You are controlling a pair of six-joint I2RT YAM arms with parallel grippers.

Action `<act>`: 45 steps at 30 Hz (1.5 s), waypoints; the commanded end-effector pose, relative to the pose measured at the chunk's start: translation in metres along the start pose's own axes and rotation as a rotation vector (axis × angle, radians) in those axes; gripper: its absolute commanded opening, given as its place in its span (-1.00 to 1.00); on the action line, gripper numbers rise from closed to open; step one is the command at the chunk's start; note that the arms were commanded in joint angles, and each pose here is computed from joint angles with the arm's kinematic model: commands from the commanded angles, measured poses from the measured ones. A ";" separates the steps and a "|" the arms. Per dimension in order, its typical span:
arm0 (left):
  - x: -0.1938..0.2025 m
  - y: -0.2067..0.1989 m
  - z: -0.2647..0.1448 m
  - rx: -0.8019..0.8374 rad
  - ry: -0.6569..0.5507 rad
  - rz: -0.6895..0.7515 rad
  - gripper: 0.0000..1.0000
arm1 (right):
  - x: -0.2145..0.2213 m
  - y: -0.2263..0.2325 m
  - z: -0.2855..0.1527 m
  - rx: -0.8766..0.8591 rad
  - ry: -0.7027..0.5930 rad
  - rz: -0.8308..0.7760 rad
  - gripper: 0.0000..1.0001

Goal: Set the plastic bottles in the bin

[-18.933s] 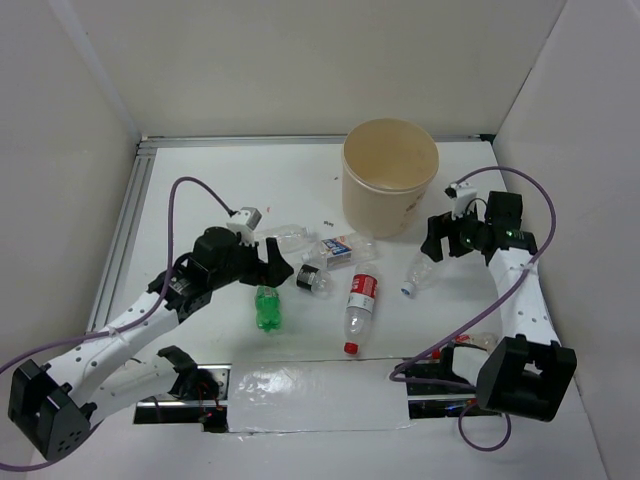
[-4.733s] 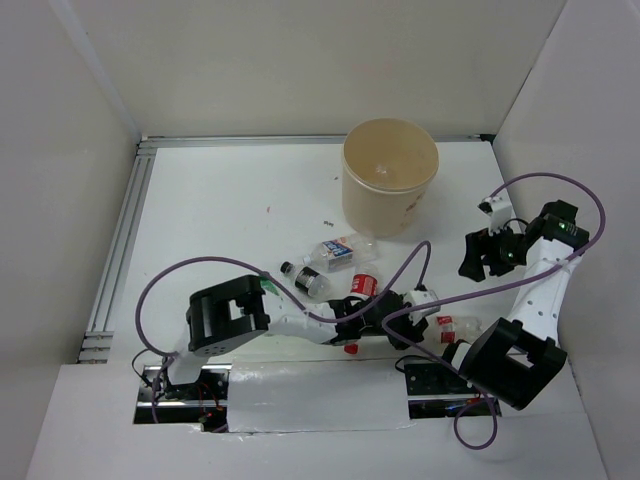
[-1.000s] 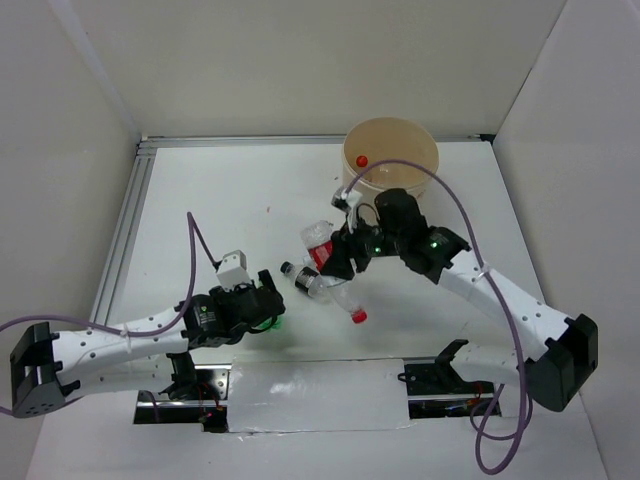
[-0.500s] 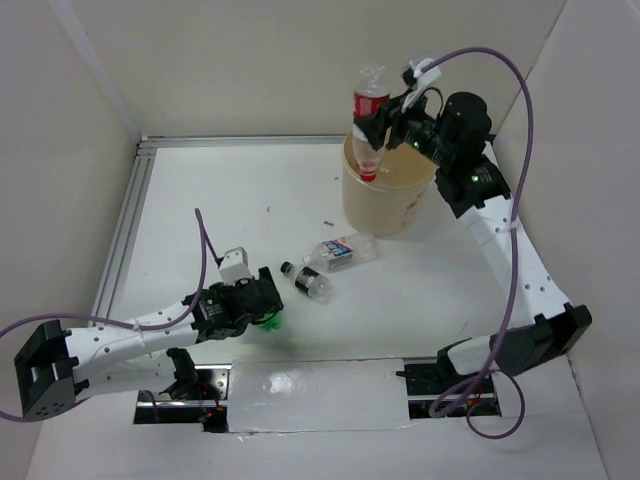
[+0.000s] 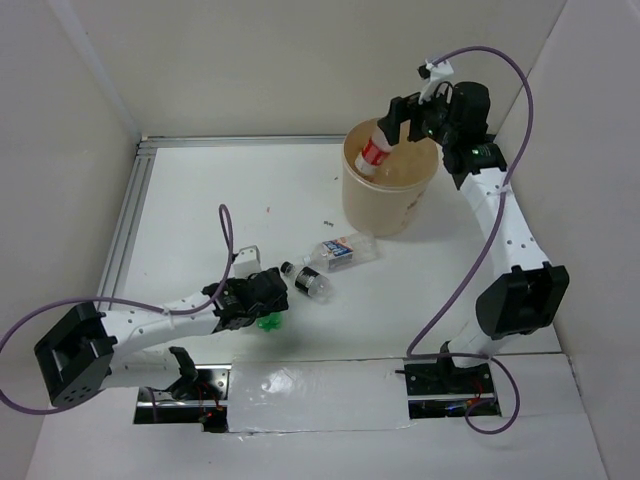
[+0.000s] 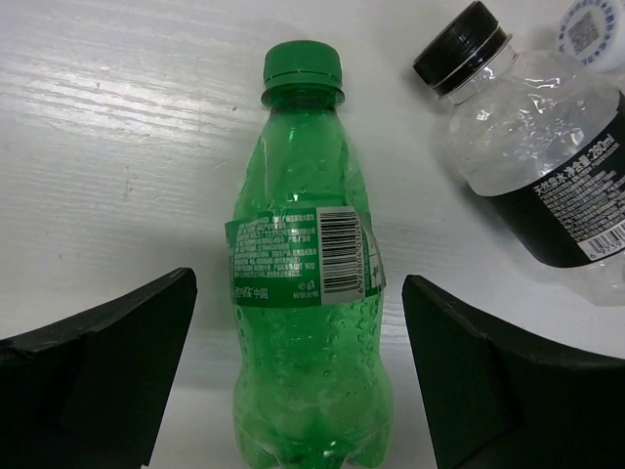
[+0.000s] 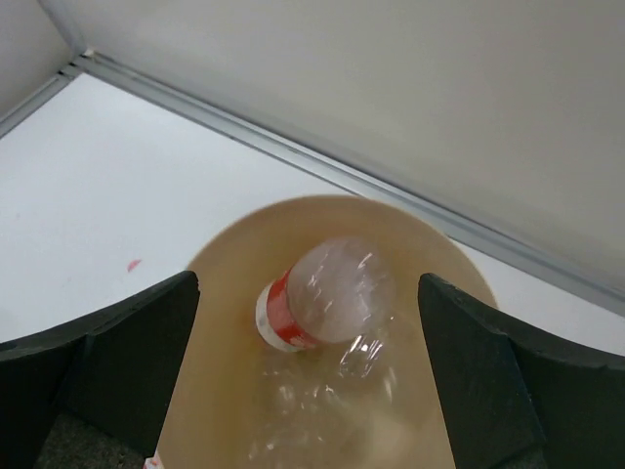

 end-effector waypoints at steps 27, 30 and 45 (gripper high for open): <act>-0.192 -0.192 -0.171 0.800 -0.575 0.081 -0.73 | 0.129 0.105 -0.195 -0.430 0.199 -0.104 0.02; -0.223 -0.239 -0.153 0.844 -0.604 0.075 -0.71 | 0.142 0.105 -0.197 -0.424 0.228 -0.104 0.29; -0.250 -0.355 -0.041 0.860 -0.488 0.110 0.90 | 0.166 0.097 -0.192 -0.442 0.217 -0.302 0.98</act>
Point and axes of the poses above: each gripper's point midway between its finger pads, its own z axis out along the fingers, its own y axis along the line the jaws close on, x = y × z, the point moved 8 cm from there along -z, back along the fingers, and after that the axes turned 6 degrees about -z, right-handed, at the moved point
